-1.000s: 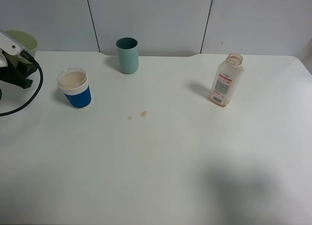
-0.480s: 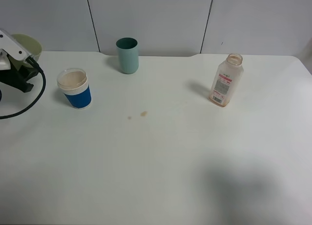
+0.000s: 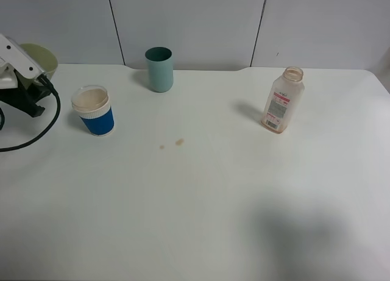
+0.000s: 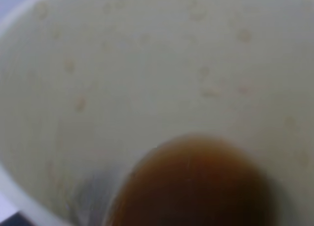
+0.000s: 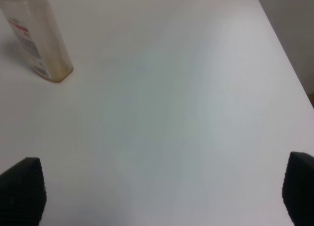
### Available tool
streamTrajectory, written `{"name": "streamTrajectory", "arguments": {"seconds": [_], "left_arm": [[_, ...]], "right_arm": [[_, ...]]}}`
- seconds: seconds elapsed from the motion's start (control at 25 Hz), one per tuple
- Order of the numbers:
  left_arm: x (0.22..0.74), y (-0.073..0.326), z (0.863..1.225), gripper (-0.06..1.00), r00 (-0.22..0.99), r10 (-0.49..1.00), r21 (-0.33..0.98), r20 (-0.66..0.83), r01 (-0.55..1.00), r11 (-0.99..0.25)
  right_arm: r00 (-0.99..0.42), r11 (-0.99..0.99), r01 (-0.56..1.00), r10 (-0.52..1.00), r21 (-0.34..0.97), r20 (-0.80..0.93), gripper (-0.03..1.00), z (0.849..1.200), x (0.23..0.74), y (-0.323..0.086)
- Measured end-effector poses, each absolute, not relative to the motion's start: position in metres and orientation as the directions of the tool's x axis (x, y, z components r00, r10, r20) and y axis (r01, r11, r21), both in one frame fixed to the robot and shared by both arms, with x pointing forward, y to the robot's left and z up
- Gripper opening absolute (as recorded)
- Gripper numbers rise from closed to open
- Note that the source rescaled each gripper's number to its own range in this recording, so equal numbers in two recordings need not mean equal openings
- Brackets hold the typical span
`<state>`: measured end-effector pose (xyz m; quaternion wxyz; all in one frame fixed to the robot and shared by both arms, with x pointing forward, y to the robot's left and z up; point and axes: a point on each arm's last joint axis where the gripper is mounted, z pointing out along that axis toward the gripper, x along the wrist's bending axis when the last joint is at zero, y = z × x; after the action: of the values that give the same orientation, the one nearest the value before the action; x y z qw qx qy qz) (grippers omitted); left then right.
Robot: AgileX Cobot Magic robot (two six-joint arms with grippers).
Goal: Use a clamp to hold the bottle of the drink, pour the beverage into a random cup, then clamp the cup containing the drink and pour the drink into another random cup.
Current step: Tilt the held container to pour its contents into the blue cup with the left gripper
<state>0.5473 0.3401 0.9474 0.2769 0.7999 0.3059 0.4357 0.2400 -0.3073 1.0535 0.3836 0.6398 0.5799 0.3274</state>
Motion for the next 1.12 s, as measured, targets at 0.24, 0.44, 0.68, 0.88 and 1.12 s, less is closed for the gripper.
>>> {"name": "streamTrajectory", "arguments": {"seconds": [0.24,0.44,0.68,0.88,1.12], "left_arm": [[0.556,0.338,0.955,0.00,0.455,0.696,0.673,0.556,0.244,-0.698],[0.559,0.331,0.956,0.00,0.494,0.648,0.627,0.580,0.238,-0.742],[0.564,0.320,0.958,0.00,0.525,0.603,0.586,0.600,0.224,-0.779],[0.566,0.312,0.961,0.00,0.548,0.562,0.558,0.619,0.197,-0.806],[0.565,0.309,0.962,0.00,0.566,0.526,0.515,0.635,0.197,-0.834]], "right_arm": [[0.113,-0.033,0.491,0.993,0.871,-0.026,0.93,1.054,0.240,-0.307],[0.113,-0.033,0.491,0.993,0.871,-0.026,0.93,1.054,0.240,-0.307],[0.113,-0.033,0.491,0.993,0.871,-0.026,0.93,1.054,0.240,-0.307],[0.113,-0.033,0.491,0.993,0.871,-0.026,0.93,1.054,0.240,-0.307],[0.113,-0.033,0.491,0.993,0.871,-0.026,0.93,1.054,0.240,-0.307]]}}
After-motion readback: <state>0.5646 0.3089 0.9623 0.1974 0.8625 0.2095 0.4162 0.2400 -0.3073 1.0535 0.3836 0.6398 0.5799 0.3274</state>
